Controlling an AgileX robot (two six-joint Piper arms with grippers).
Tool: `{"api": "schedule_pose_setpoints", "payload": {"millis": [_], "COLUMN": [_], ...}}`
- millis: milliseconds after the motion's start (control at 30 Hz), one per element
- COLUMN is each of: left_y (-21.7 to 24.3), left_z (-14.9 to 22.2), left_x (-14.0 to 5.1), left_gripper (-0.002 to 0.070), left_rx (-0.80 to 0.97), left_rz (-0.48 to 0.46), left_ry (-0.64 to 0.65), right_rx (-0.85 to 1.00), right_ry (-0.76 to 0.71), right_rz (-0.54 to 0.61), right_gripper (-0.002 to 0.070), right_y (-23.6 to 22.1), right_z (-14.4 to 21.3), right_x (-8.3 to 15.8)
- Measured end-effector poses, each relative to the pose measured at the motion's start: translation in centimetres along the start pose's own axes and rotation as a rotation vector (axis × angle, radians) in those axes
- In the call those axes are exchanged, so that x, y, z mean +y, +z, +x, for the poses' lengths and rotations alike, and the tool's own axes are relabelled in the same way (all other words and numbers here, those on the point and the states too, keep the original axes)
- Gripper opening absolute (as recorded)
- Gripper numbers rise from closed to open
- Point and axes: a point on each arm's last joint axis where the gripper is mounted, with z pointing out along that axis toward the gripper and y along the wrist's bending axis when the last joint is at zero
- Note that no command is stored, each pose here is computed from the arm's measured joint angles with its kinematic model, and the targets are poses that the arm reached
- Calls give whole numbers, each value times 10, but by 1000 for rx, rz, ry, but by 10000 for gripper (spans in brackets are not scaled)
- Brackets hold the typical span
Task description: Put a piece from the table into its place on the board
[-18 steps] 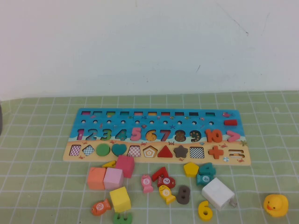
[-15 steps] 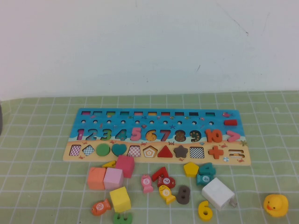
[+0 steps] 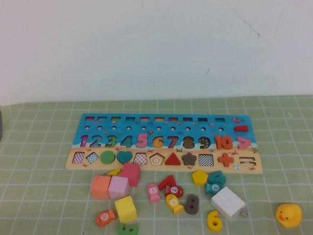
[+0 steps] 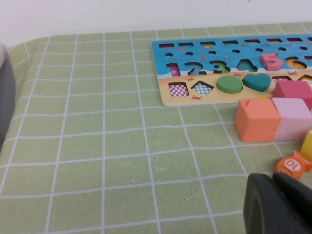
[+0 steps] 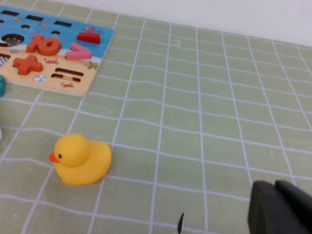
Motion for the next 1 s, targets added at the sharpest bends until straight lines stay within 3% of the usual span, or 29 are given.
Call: {"api": "schedule_pose_setpoints", "payload": {"millis": [700, 833, 1000], "left_y": [0, 0, 0], "left_z": [0, 0, 0], "left_x": [0, 0, 0], "left_gripper": [-1, -1, -1], "left_rx": [0, 0, 0], "left_rz": [0, 0, 0], "left_ry": [0, 0, 0], "right_rx": [-3, -23, -65], "right_ry": [17, 185, 676], "right_rz": [-7, -68, -233], "right_gripper": [-1, -1, -1], "right_y": [0, 0, -2], "right_z": [0, -2, -11], "right_x": [1, 6, 18]}}
